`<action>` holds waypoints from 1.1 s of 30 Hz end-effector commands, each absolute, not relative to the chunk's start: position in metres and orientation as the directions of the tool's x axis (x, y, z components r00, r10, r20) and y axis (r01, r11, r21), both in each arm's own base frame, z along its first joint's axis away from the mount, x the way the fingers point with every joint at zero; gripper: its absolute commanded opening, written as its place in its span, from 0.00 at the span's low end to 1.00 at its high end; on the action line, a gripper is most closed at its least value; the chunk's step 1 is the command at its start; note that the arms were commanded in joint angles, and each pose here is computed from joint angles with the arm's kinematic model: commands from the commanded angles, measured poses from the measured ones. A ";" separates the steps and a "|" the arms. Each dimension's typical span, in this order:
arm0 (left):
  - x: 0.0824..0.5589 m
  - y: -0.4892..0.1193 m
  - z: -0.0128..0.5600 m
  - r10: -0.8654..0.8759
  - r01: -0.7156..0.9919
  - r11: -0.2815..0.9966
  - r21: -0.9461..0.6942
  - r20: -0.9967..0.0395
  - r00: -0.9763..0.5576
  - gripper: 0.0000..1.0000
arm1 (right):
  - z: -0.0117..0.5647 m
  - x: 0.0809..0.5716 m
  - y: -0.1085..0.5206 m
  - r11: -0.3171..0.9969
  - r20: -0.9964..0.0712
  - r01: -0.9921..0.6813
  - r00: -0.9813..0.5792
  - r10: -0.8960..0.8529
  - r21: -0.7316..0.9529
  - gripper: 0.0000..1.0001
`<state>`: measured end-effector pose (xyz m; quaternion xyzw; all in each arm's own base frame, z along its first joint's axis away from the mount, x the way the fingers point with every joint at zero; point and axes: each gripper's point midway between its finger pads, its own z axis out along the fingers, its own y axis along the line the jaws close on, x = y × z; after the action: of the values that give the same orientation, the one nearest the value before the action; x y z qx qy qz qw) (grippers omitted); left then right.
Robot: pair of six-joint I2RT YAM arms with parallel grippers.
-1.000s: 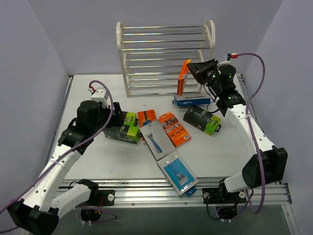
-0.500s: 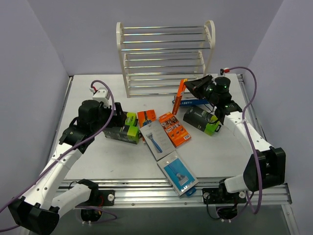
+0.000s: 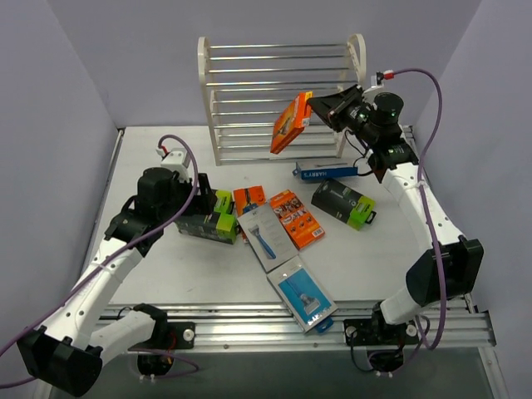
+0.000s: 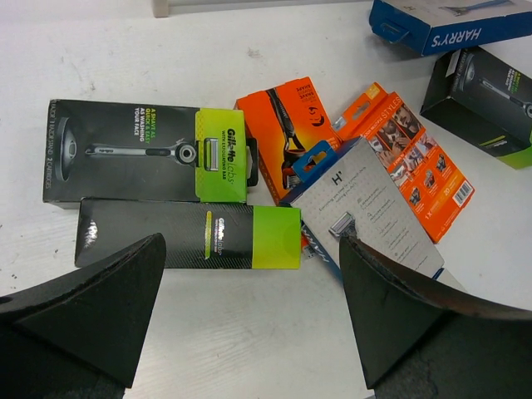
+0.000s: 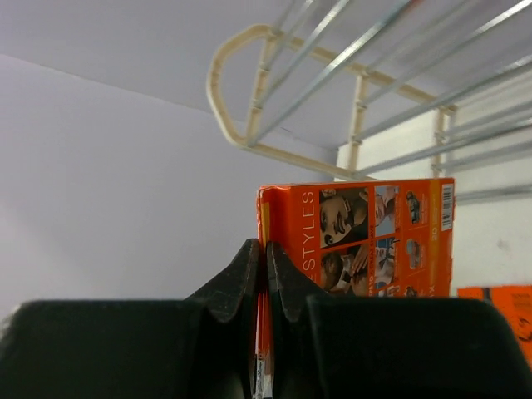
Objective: Place and organize the shaving razors onto the shelf
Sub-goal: Place the shaving razor onto shelf
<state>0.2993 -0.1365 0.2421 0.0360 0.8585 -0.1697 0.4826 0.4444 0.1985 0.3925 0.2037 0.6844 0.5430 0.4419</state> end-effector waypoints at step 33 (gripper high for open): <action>0.309 -0.153 0.239 -0.108 0.271 0.915 -0.298 -0.829 -0.549 0.94 | 0.578 0.482 0.119 0.016 -0.268 -0.640 -0.300 0.916 0.769 0.00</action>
<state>0.3024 -0.1478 0.2246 0.0474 0.8718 -0.1838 0.4516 0.5061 0.1399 0.5305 0.1899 0.4959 0.6764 0.5104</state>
